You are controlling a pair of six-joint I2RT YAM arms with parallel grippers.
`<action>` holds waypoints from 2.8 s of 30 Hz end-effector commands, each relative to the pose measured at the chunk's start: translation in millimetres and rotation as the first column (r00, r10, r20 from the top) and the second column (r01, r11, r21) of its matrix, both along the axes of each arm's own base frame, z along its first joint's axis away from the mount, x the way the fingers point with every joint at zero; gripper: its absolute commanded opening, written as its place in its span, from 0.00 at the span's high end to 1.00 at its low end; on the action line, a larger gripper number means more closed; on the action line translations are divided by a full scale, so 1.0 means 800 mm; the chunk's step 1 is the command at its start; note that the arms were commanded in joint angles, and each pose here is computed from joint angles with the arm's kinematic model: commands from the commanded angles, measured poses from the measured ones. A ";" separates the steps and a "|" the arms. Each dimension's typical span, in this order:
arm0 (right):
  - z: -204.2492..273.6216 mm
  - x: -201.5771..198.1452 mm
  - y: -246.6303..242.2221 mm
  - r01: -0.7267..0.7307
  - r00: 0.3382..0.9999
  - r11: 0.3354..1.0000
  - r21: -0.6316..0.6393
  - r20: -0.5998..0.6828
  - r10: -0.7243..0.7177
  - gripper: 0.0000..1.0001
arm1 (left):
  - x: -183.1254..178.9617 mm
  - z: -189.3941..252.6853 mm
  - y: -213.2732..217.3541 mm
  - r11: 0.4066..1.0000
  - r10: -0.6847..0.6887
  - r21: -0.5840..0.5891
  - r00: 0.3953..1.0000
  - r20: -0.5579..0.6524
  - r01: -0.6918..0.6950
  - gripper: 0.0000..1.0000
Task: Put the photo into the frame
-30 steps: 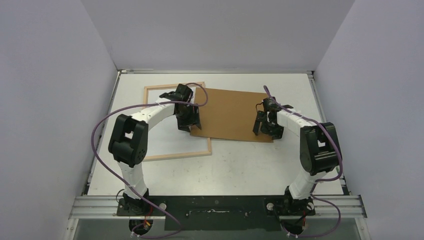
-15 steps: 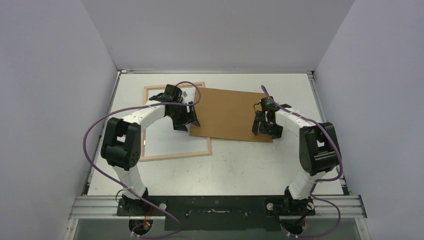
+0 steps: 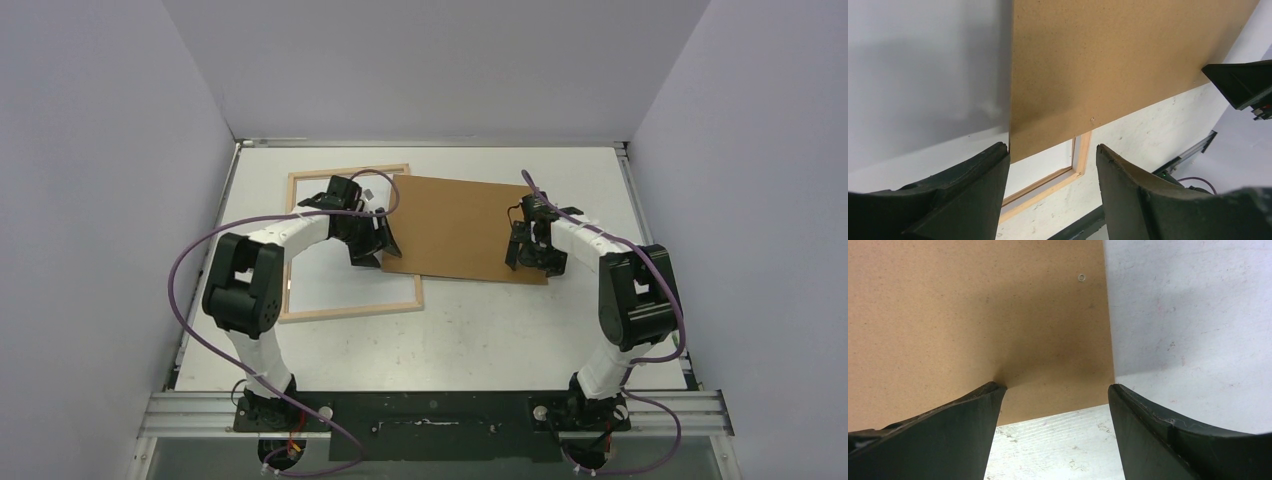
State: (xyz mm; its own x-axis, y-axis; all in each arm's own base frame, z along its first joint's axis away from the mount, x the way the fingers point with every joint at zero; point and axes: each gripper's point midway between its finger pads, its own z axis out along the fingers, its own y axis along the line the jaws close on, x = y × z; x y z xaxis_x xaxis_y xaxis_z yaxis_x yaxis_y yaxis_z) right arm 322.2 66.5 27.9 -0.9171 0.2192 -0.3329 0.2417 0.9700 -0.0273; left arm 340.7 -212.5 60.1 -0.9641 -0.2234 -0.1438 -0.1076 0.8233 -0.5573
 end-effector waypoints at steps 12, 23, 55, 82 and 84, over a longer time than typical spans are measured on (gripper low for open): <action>0.010 0.004 0.004 -0.010 0.999 1.000 0.012 0.044 0.010 0.22 | 0.000 0.008 0.007 0.999 0.037 0.043 0.993 -0.108 -0.033 0.43; 0.007 0.002 -0.003 -0.018 0.999 1.000 -0.013 0.036 0.018 0.21 | -0.001 -0.019 0.014 0.996 0.047 0.080 0.992 -0.118 -0.038 0.42; -0.021 -0.010 0.005 -0.016 1.000 1.000 0.015 -0.022 0.017 0.25 | 0.036 0.020 -0.050 0.920 0.005 -0.392 0.999 -0.032 -0.017 0.84; 0.187 0.018 0.154 -0.605 0.596 0.762 -0.232 0.503 0.626 0.24 | 0.070 0.161 -0.017 0.884 0.077 -0.463 0.997 0.005 -0.066 1.00; 0.183 0.012 0.168 -0.642 0.535 0.701 -0.311 0.473 0.700 0.24 | 0.070 0.168 -0.016 0.879 0.085 -0.472 0.996 0.000 -0.075 1.00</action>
State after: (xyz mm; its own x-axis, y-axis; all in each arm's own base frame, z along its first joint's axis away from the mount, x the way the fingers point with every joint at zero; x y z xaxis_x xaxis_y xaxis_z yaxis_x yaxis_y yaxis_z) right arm 327.5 180.5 157.3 -0.6159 -0.2712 -0.7397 -0.3640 0.9306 -0.0381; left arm 394.0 -230.2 155.6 -0.9485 -0.3163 -0.0154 -0.1501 0.4918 -0.8577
